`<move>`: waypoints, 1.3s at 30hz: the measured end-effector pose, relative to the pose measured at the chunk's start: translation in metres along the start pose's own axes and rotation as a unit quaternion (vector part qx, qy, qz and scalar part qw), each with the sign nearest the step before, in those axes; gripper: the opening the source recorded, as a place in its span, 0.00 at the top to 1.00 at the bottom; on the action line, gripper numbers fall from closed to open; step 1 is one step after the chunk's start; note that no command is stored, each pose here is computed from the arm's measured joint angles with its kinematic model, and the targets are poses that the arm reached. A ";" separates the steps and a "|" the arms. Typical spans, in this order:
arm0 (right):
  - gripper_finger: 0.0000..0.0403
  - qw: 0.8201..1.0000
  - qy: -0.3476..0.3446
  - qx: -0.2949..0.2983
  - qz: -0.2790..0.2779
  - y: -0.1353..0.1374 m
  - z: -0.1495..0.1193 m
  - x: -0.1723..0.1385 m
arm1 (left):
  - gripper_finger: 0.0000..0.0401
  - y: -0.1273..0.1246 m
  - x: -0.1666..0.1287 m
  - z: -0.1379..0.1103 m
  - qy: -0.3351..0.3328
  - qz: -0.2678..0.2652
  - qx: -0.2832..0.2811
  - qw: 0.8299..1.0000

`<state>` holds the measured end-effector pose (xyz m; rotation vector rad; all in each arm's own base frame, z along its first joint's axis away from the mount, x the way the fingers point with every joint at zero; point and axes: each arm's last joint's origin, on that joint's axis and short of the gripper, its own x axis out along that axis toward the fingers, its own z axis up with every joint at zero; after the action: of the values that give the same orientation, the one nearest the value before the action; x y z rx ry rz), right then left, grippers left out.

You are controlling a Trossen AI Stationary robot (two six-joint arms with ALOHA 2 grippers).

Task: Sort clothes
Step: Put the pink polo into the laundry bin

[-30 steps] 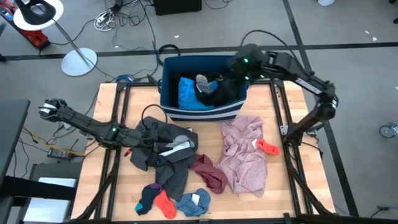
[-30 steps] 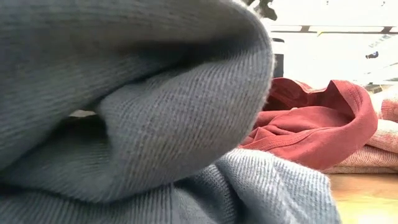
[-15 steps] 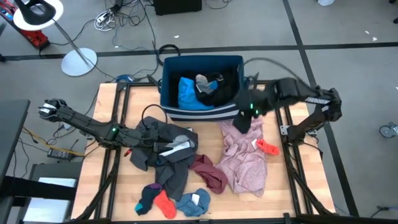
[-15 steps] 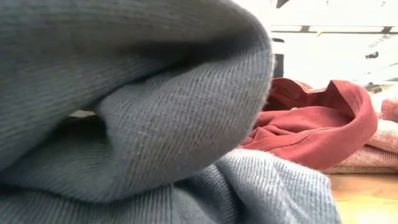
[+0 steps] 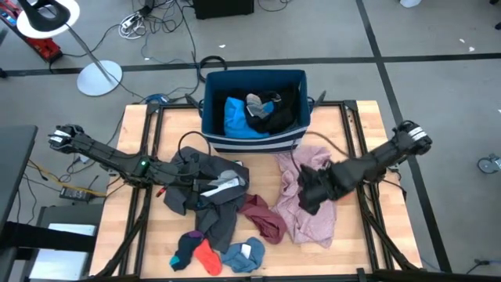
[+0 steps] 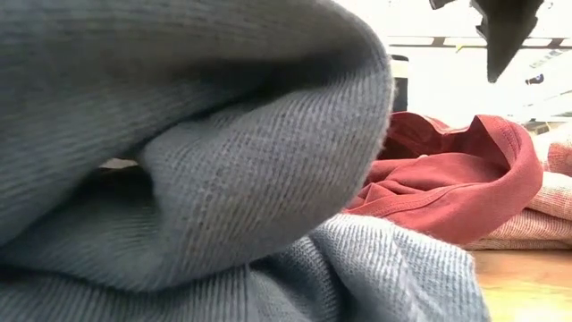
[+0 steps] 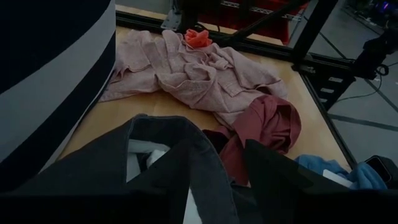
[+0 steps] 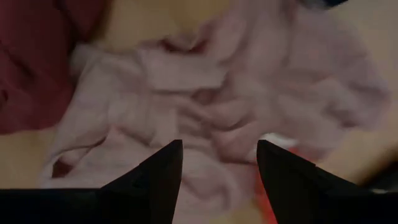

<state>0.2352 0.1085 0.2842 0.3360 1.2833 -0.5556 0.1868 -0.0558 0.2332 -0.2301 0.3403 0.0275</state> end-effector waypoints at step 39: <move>0.96 0.993 0.019 -0.031 0.115 -0.003 -0.037 0.123 | 0.61 -0.002 0.000 0.007 -0.039 -0.003 -0.012 0.999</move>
<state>0.2260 0.1006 0.1560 0.4373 1.2748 -0.3142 0.1890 -0.0559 0.2404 -0.2531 0.2624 0.0349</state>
